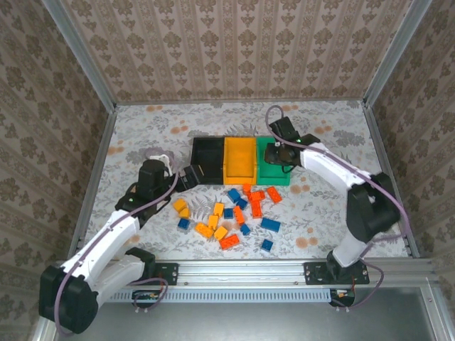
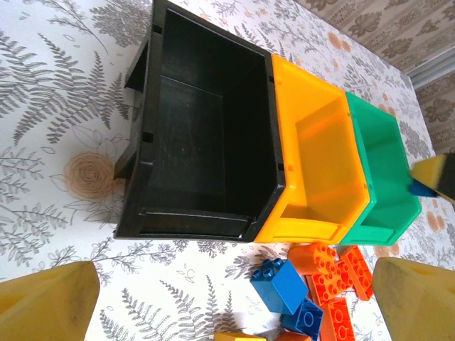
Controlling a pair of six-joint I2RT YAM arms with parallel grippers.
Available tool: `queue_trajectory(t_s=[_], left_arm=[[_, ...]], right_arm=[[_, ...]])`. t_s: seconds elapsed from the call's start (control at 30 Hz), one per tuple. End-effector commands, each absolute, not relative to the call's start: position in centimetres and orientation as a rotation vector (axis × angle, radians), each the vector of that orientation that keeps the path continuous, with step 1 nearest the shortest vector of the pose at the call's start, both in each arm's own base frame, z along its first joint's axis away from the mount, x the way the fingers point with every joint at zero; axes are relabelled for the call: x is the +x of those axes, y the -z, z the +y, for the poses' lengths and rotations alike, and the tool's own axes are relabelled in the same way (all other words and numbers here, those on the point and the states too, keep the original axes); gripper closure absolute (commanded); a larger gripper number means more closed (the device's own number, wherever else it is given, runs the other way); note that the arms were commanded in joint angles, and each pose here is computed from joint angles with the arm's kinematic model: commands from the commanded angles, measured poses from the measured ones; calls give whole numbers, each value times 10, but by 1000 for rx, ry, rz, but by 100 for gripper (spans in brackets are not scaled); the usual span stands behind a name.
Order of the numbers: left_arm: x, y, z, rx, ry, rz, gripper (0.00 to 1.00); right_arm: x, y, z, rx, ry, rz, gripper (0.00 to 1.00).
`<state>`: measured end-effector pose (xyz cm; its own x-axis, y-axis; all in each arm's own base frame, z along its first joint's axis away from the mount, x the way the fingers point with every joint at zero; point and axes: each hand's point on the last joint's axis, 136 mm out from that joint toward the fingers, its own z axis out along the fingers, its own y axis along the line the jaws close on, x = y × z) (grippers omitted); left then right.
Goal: Sort the legos into containers by color
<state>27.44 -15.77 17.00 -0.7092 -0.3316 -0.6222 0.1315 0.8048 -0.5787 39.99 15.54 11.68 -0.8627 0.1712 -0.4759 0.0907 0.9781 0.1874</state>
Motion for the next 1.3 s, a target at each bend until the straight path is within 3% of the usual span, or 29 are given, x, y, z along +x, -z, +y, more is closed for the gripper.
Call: queue_trajectory(t_s=[0.0,0.23,0.37,0.53,0.7,0.93,1.27], left_arm=[[263,-158,-145,-202,723,2277,0],[256,-150,-134,-243,662,2316,0],[255,-147,-132,-253,650,2324,0],[254,-148,-129,-262,620,2340,1],[245,-135,-118,-291,528,2432,10],[222,-78,-112,-299,367,2670,22],[243,-47,-121,-335,350,2680,21]], right_arm=[[423,-103,148,216,-135,2627,69],[441,-83,152,238,-124,2655,55],[442,-93,155,241,-152,2638,43],[436,-125,159,244,-241,2555,37],[403,-141,166,192,-295,2524,35],[360,-129,163,192,-359,2529,35],[343,-126,155,180,-362,2518,35]])
